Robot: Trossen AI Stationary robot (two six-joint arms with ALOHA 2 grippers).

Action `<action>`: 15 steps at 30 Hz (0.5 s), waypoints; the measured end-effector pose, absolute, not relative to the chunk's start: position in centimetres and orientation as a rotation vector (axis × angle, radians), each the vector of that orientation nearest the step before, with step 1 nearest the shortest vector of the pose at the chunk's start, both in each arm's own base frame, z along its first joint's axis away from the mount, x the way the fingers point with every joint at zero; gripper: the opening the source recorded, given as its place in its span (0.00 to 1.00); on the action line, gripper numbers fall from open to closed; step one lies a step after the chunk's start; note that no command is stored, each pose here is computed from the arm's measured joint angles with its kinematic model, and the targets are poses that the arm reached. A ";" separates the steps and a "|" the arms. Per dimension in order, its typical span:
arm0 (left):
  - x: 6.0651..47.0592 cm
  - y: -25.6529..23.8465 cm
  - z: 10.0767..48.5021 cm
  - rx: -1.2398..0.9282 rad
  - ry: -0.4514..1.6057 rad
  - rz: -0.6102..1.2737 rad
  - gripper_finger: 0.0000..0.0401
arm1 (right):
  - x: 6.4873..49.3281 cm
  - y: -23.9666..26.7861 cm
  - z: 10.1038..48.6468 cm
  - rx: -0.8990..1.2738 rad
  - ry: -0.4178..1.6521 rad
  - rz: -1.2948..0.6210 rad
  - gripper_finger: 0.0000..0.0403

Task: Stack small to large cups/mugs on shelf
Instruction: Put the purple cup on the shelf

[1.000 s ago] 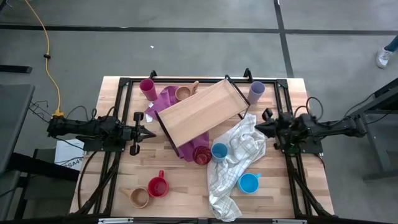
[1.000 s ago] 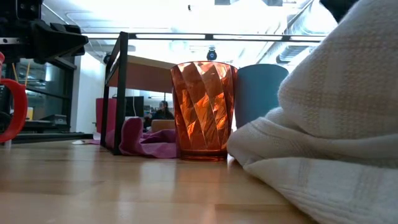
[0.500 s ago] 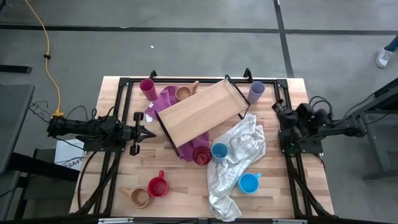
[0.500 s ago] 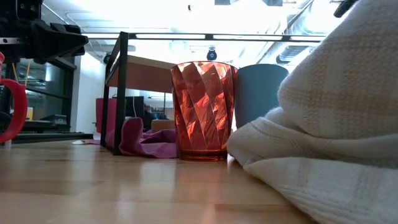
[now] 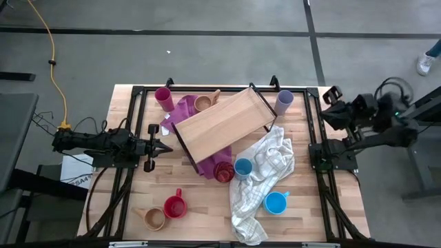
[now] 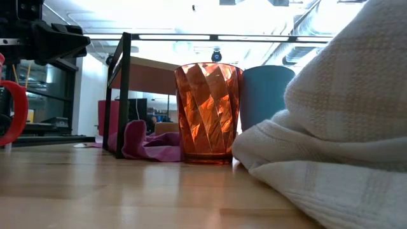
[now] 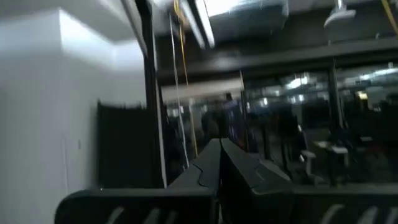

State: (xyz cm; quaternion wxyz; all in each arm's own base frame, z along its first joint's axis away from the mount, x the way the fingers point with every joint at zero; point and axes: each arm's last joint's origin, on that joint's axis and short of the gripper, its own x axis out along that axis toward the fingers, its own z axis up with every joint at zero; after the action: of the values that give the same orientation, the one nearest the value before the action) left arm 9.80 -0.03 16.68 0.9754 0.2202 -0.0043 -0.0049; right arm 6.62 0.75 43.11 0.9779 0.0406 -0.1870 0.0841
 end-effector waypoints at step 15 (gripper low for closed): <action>9.8 0.0 16.7 0.444 -0.008 -0.010 0.00 | 15.4 1.3 51.2 -0.013 0.027 0.114 0.00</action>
State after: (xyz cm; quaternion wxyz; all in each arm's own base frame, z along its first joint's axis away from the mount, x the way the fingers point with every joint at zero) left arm 9.81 -0.04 16.67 0.9754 0.2203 -0.0042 -0.0051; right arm 15.43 1.31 51.16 0.9983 -0.0065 0.0136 0.0569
